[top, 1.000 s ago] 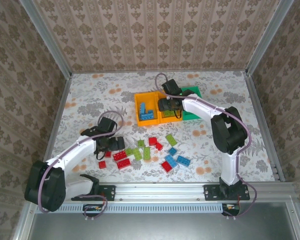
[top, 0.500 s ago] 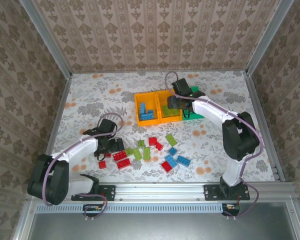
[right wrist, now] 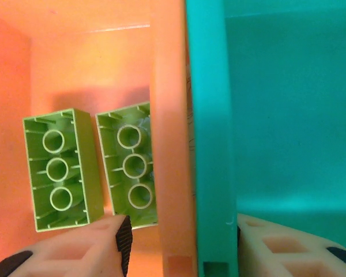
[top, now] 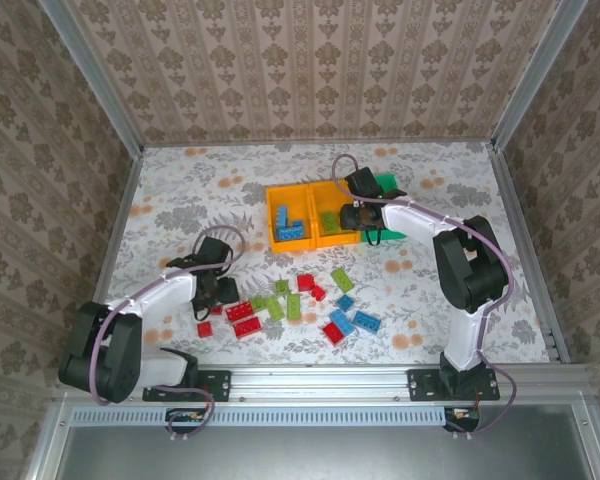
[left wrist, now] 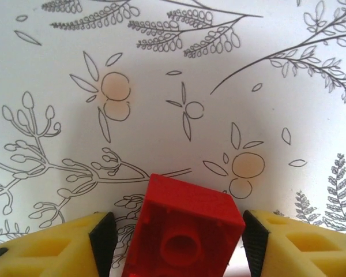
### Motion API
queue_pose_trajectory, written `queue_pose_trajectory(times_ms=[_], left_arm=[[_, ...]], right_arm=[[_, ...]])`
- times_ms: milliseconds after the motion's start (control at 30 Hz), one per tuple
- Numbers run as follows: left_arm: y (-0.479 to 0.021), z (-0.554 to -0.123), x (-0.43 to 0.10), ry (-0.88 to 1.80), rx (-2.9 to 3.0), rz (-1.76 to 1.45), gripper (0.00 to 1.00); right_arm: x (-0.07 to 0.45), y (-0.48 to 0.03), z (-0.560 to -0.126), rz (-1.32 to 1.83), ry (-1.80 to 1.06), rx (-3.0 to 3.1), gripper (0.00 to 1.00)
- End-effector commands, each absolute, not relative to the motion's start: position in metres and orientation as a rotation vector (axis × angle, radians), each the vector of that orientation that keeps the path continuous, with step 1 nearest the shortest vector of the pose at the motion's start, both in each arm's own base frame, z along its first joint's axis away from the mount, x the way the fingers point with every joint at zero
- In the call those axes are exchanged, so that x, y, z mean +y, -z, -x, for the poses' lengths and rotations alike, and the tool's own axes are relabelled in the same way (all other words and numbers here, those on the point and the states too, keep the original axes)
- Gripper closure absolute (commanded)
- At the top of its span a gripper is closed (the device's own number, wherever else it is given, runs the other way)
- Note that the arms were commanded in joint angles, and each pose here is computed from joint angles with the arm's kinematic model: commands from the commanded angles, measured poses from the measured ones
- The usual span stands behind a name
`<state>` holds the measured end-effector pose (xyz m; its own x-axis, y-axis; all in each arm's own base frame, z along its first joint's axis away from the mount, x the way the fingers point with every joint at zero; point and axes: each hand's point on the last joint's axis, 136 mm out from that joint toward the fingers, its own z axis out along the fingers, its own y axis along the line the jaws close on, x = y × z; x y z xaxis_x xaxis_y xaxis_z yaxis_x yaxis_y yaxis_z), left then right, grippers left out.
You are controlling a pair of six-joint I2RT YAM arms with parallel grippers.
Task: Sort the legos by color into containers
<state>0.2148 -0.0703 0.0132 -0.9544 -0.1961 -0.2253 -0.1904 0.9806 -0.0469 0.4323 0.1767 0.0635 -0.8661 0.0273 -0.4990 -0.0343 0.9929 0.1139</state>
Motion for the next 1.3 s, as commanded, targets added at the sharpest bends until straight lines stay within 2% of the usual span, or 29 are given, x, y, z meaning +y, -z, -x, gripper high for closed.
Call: queue_pose_trajectory(times_ms=[0, 100, 367, 667, 967, 1033, 1167, 1267], left_arm=[[-0.006, -0.215, -0.085, 0.153, 2.913, 0.273, 0.49], [-0.007, -0.218, -0.088, 0.169, 2.906, 0.266, 0.59], [-0.01, -0.222, -0.091, 0.191, 2.897, 0.248, 0.73], [-0.025, -0.225, -0.088, 0.196, 2.836, 0.249, 0.78], [-0.039, -0.228, -0.089, 0.213, 2.8, 0.235, 0.8], [-0.045, -0.229, -0.091, 0.223, 2.787, 0.228, 0.79], [-0.073, -0.245, -0.1, 0.267, 2.718, 0.196, 0.79], [-0.104, -0.261, -0.116, 0.315, 2.651, 0.134, 0.79]], right_arm=[[0.198, -0.054, -0.418, 0.019, -0.253, 2.637, 0.55], [0.208, -0.053, -0.408, 0.029, -0.277, 2.64, 0.56], [0.225, -0.051, -0.39, -0.016, -0.354, 2.633, 0.56], [0.239, -0.057, -0.38, 0.061, -0.343, 2.615, 0.65], [0.248, -0.058, -0.368, 0.074, -0.361, 2.617, 0.62], [0.25, -0.063, -0.368, 0.078, -0.361, 2.606, 0.53], [0.247, -0.087, -0.368, 0.06, -0.374, 2.56, 0.42], [0.237, -0.112, -0.367, 0.051, -0.349, 2.505, 0.25]])
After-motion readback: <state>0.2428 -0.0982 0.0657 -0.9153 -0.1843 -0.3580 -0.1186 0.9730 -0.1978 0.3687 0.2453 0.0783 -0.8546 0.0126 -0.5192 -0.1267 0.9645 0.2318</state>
